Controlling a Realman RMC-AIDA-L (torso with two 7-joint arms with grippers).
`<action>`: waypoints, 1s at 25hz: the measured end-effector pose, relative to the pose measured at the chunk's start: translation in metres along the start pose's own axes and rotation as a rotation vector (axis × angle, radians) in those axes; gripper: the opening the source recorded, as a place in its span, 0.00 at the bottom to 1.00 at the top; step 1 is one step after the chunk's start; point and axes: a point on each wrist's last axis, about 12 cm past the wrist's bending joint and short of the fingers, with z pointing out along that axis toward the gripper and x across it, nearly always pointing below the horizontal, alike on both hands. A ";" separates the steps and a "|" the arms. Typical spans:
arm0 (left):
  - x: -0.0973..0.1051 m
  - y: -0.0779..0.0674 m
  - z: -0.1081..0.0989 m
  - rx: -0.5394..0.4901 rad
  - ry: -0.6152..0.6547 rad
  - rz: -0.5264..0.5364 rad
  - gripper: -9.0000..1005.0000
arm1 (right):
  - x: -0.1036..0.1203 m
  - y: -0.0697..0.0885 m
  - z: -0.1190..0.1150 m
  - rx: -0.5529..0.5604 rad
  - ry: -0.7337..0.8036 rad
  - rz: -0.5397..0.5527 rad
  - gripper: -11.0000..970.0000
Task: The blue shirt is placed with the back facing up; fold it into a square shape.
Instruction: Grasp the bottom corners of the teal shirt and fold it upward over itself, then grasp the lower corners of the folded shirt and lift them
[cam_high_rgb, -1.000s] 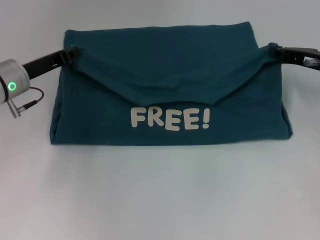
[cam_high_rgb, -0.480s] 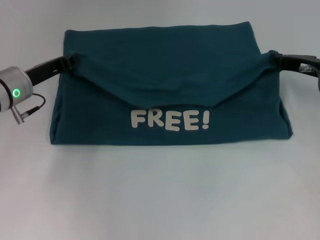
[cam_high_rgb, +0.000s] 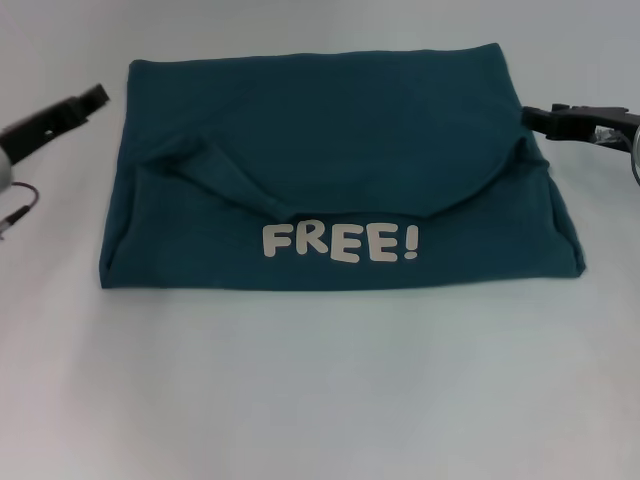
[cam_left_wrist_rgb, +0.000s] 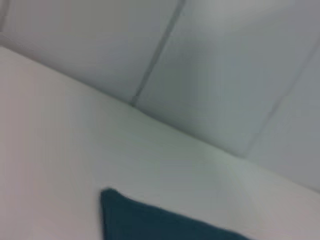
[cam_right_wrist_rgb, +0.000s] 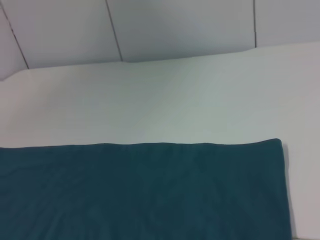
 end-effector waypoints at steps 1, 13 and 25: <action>0.000 0.002 -0.003 0.004 -0.007 -0.003 0.42 | 0.000 0.000 -0.001 -0.006 -0.001 0.001 0.36; 0.011 0.009 -0.037 0.159 0.033 0.032 0.87 | 0.006 -0.008 -0.033 -0.205 0.009 0.094 0.75; 0.035 0.022 -0.078 0.198 0.134 0.138 0.90 | 0.035 -0.024 -0.074 -0.306 0.080 0.235 0.93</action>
